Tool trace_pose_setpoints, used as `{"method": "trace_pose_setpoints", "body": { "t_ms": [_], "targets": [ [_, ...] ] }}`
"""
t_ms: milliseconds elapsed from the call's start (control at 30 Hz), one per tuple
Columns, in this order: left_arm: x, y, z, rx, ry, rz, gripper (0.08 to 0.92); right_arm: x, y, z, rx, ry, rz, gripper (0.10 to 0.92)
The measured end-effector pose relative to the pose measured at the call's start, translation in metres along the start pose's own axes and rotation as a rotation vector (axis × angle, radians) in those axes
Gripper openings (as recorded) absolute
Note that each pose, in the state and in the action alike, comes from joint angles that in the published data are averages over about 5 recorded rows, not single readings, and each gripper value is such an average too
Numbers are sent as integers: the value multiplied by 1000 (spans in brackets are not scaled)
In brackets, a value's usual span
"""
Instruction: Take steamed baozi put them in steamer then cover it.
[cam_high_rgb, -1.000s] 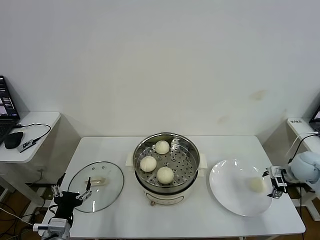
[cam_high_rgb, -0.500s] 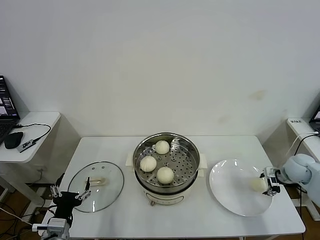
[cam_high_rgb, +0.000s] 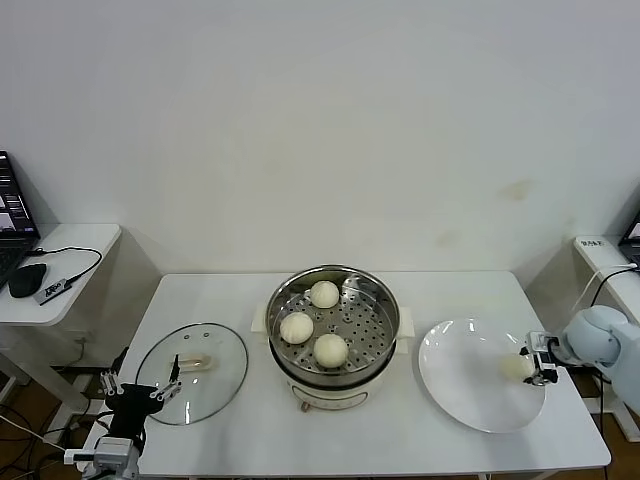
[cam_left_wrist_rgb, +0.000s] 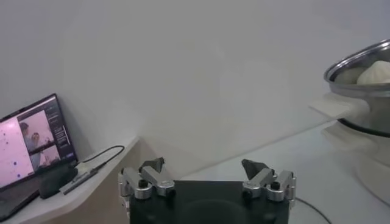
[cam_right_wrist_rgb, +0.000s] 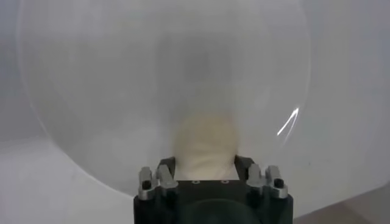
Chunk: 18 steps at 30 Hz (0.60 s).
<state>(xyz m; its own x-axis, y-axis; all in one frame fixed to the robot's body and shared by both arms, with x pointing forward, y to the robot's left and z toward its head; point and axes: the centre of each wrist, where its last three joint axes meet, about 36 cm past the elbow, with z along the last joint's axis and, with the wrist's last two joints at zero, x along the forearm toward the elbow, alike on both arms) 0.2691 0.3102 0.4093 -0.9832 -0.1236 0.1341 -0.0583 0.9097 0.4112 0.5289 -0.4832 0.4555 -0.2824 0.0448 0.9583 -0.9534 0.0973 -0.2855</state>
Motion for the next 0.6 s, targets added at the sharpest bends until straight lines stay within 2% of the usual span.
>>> {"method": "trace_pose_setpoints", "body": {
  "t_ms": [167,600],
  "targets": [
    [0,-1,0,1,-1,1,823,4,0,1,2,2,0,493],
    [0,-2,-3,3,-10,6,823,37,-13,-1,-4,-13,39,509]
  ]
}}
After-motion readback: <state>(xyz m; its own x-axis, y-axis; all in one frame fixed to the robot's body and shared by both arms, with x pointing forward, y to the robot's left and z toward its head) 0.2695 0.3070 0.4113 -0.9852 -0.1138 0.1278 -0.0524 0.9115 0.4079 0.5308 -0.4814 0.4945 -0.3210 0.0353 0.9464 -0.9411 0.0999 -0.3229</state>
